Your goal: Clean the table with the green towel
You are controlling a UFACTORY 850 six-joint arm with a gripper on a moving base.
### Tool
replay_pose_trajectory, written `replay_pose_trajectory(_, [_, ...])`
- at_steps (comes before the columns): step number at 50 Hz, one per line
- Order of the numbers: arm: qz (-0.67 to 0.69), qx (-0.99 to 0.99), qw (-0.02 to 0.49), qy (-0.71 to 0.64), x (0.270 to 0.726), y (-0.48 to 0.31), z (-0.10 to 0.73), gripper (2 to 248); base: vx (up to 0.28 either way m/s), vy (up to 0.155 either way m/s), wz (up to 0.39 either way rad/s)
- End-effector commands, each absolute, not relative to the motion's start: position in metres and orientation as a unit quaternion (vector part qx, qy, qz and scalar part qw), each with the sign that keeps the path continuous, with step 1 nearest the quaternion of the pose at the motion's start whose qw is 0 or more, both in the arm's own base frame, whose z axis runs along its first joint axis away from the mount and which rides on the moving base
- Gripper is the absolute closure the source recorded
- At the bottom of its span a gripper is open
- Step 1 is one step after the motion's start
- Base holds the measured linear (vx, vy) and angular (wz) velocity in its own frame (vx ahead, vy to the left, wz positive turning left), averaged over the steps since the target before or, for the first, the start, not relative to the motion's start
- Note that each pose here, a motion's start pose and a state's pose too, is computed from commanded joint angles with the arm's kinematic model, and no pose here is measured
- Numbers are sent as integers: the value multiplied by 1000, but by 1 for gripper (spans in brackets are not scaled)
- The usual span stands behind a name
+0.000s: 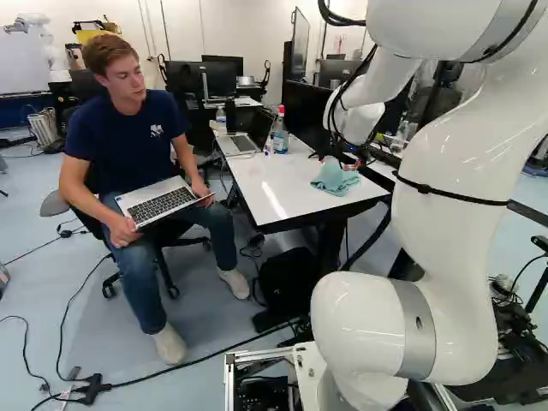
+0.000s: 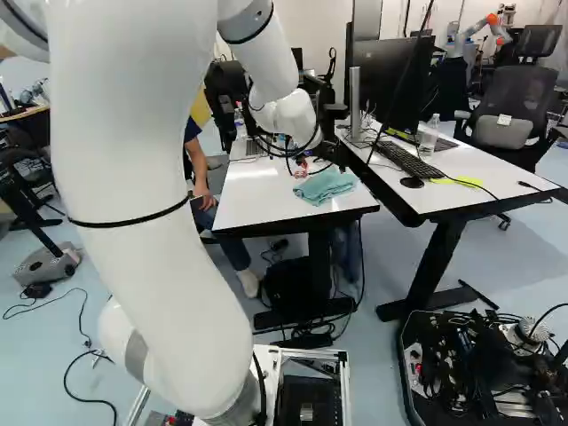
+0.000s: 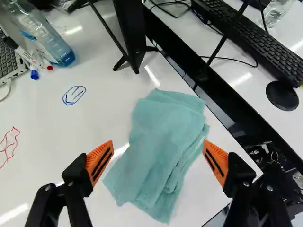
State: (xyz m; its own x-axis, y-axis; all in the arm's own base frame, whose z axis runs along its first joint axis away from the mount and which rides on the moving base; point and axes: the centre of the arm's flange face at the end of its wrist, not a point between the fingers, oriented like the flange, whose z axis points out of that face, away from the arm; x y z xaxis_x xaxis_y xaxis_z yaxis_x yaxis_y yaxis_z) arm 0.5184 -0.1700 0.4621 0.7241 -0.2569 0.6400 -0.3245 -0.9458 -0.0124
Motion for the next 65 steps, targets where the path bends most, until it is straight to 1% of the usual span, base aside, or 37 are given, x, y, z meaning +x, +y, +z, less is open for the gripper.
replay_pose_trajectory(29, [308, 937, 46, -159, 529, -173, 426, 3, 0, 0, 0])
replay_pose_trajectory(48, [305, 938, 46, -159, 529, -174, 423, 3, 0, 0, 0])
replay_pose_trajectory(49, [305, 938, 46, -159, 529, -174, 423, 19, 0, 0, 0])
replay_pose_trajectory(54, [305, 938, 46, -159, 529, -174, 423, 19, 0, 0, 0])
replay_pose_trajectory(55, [305, 938, 46, -159, 529, -174, 423, 57, 0, 0, 0])
replay_pose_trajectory(59, [305, 938, 46, -159, 529, -174, 423, 57, 0, 0, 0])
replay_pose_trajectory(60, [305, 938, 46, -159, 529, -174, 423, 95, 0, 0, 0])
replay_pose_trajectory(64, [305, 938, 46, -159, 529, -174, 423, 95, 0, 0, 0])
replay_pose_trajectory(65, [305, 938, 46, -159, 529, -174, 423, 134, 0, 0, 0])
